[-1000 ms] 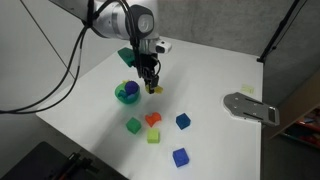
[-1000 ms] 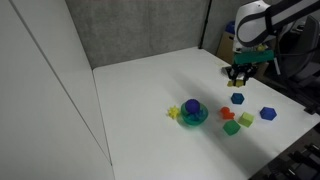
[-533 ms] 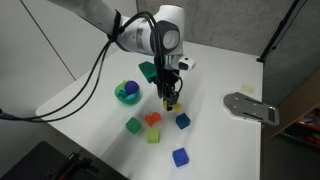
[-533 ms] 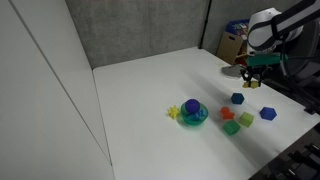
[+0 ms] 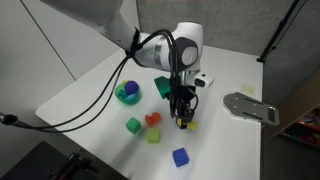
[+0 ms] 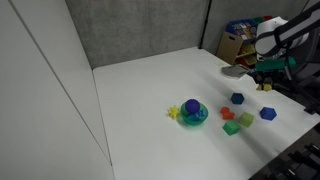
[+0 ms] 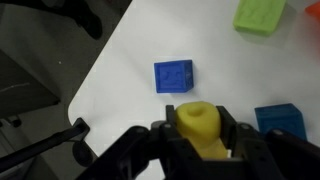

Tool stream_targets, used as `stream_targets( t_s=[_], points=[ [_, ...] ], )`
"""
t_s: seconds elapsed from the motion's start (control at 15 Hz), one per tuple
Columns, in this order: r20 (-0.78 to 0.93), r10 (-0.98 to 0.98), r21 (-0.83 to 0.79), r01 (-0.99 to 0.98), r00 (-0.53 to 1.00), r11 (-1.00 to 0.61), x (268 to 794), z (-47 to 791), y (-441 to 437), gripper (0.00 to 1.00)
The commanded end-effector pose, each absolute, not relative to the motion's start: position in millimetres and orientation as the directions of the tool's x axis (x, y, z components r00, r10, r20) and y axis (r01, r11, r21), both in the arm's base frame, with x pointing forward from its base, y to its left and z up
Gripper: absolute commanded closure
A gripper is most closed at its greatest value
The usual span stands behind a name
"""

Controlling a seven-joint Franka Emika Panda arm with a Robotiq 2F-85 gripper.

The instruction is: Remove the yellow duck toy from the green bowl and put it on top to the blue block on the worktop

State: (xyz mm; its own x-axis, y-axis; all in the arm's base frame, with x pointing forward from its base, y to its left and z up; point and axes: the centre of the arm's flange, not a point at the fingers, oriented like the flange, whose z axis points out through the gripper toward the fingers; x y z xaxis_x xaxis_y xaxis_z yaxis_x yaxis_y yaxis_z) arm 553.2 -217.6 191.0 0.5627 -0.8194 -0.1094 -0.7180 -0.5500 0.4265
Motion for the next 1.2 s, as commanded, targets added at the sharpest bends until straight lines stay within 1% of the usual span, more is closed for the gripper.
stream_targets(
  t_s=[0.0, 0.6, 1.13],
  points=[
    [-0.085, -0.851, 0.48, -0.727, 0.519, -0.491, 563, 175, -232, 0.82],
    [-0.072, -0.856, 0.534, -0.705, 0.512, -0.467, 589, 145, -205, 0.82],
    [-0.121, -0.85, 0.606, -0.64, 0.512, -0.472, 603, 139, -178, 0.82]
  ],
)
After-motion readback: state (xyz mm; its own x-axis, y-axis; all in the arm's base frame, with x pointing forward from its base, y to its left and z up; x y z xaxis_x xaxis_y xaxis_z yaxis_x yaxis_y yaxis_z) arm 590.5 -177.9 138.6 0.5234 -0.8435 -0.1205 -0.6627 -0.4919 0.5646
